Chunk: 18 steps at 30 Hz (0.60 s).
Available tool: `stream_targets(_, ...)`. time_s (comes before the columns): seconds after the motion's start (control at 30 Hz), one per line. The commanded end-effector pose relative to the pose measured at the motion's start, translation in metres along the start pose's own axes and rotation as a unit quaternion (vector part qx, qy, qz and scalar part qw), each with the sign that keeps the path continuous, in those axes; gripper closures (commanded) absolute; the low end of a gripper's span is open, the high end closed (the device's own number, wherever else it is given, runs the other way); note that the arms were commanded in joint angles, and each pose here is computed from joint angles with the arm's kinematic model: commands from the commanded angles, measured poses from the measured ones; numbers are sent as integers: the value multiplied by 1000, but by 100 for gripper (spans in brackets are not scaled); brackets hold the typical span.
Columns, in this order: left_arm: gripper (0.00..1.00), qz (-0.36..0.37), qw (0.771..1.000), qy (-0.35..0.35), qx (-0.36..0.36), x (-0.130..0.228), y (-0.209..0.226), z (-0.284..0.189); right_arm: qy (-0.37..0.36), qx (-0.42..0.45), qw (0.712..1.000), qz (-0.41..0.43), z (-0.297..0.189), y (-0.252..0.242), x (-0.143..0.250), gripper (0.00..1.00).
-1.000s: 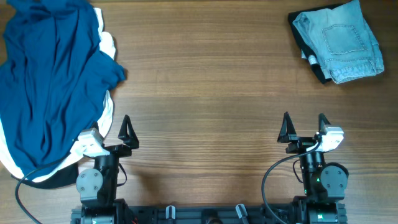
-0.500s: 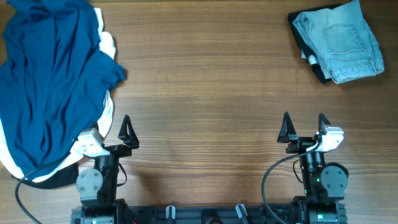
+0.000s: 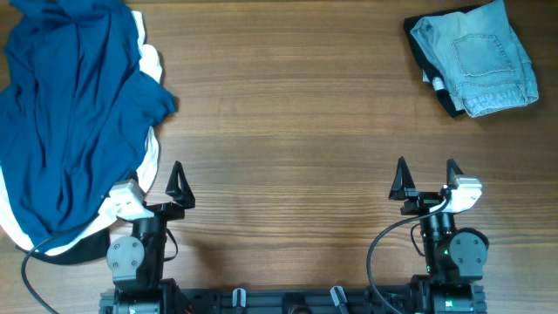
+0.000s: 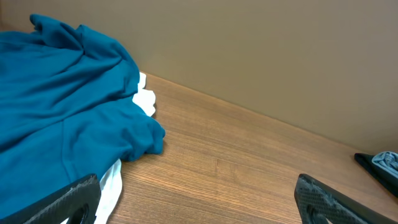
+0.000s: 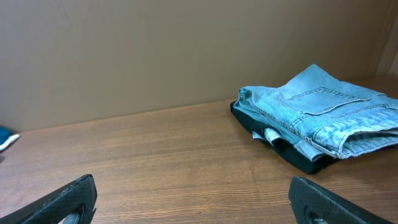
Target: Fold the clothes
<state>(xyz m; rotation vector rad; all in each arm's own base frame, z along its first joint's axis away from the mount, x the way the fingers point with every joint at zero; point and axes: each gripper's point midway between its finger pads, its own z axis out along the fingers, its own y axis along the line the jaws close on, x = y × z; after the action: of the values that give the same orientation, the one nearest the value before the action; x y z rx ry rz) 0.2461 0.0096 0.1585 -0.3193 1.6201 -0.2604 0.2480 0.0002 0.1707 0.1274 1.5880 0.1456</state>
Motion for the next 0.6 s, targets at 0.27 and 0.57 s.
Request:
stream_targets(0.27,0,-2,1000,-4,-9,0,4,0,-2,-4,1000,7,0,2,-1,0)
stream_targets(0.57,0,-2,1000,-13,-16,-4,6,0,-7,14,1000,5,0,-4,-3,0)
